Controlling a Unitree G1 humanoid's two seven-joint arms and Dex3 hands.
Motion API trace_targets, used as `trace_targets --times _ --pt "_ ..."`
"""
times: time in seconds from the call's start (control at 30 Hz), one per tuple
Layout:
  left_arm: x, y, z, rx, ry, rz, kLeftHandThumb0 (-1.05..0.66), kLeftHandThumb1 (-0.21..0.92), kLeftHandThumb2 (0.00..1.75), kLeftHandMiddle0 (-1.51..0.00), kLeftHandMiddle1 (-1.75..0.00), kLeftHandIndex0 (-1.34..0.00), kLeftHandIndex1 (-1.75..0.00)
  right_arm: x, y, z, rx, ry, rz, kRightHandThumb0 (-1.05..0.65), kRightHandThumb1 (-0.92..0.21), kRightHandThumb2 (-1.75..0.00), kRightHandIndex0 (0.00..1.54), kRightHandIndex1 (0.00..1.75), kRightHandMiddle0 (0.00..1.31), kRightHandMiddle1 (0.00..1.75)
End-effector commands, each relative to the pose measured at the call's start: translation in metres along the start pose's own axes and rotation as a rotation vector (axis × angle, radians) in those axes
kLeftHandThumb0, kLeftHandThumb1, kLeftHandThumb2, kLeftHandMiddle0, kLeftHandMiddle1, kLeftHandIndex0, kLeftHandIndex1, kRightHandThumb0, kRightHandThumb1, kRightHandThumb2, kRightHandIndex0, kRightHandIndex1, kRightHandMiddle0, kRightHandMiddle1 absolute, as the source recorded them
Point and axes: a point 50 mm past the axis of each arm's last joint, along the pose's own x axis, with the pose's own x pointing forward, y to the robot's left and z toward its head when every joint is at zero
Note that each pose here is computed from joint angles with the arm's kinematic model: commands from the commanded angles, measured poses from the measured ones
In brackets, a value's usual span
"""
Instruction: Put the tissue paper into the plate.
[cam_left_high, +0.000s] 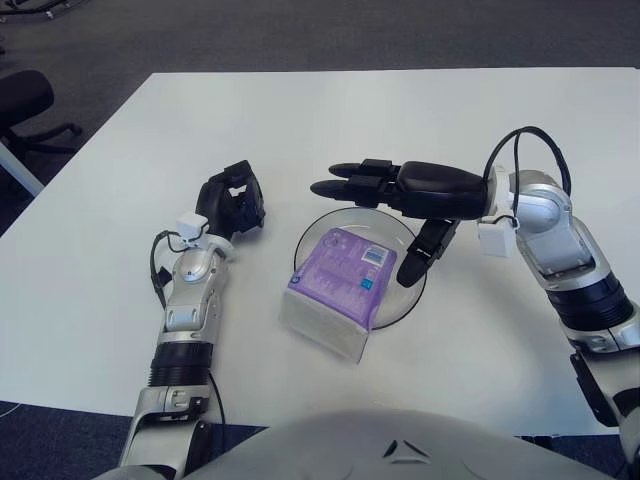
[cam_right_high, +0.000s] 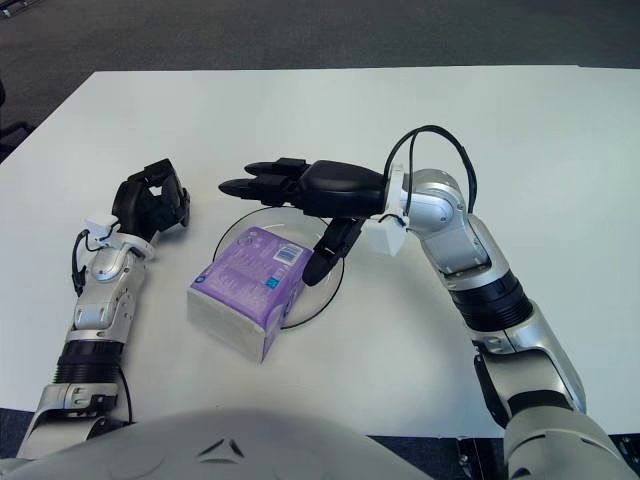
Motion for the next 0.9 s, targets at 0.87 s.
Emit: trace_targets --times 0.87 --pt "-0.033 -0.006 -0.044 -0.08 0.175 0.037 -0.4 0.63 1.06 -1.35 -1.75 -1.03 -1.75 -0.049 0.002 -0.042 0.009 0.366 -0.187 -0.99 -0.92 -0.5 0.04 0.02 0.0 0.2"
